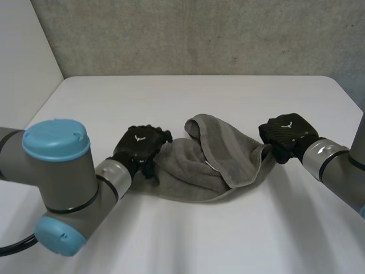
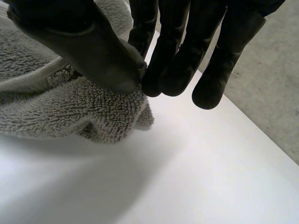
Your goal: Fold the towel.
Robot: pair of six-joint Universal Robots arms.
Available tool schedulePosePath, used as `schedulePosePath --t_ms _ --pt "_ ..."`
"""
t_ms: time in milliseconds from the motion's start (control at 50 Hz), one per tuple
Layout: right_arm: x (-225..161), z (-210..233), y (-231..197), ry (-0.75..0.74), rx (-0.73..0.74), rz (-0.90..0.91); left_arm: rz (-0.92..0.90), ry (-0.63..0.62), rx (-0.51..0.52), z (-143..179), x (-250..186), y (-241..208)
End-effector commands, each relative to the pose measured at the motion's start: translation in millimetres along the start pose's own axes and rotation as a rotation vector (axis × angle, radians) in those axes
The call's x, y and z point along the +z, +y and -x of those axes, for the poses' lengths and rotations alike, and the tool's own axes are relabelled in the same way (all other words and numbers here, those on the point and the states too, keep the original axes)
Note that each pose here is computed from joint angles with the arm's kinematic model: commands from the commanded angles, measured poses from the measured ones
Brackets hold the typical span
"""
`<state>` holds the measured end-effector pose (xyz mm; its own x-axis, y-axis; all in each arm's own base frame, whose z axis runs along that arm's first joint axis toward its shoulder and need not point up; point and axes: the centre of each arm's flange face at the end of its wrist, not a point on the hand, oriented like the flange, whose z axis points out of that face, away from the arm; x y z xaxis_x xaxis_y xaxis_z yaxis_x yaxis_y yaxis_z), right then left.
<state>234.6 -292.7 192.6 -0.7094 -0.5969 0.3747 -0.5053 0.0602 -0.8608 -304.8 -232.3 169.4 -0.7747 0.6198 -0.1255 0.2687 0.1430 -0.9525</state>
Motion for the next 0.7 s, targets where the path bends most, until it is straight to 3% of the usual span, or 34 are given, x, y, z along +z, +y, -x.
schedulePosePath --t_ms 20,700 --pt "1.1 -3.0 0.4 0.007 0.026 0.001 0.085 0.014 0.131 -3.6 -14.2 26.7" --pt "3.9 8.1 10.5 -0.031 0.028 0.030 0.142 -0.029 0.106 25.7 12.8 51.0"
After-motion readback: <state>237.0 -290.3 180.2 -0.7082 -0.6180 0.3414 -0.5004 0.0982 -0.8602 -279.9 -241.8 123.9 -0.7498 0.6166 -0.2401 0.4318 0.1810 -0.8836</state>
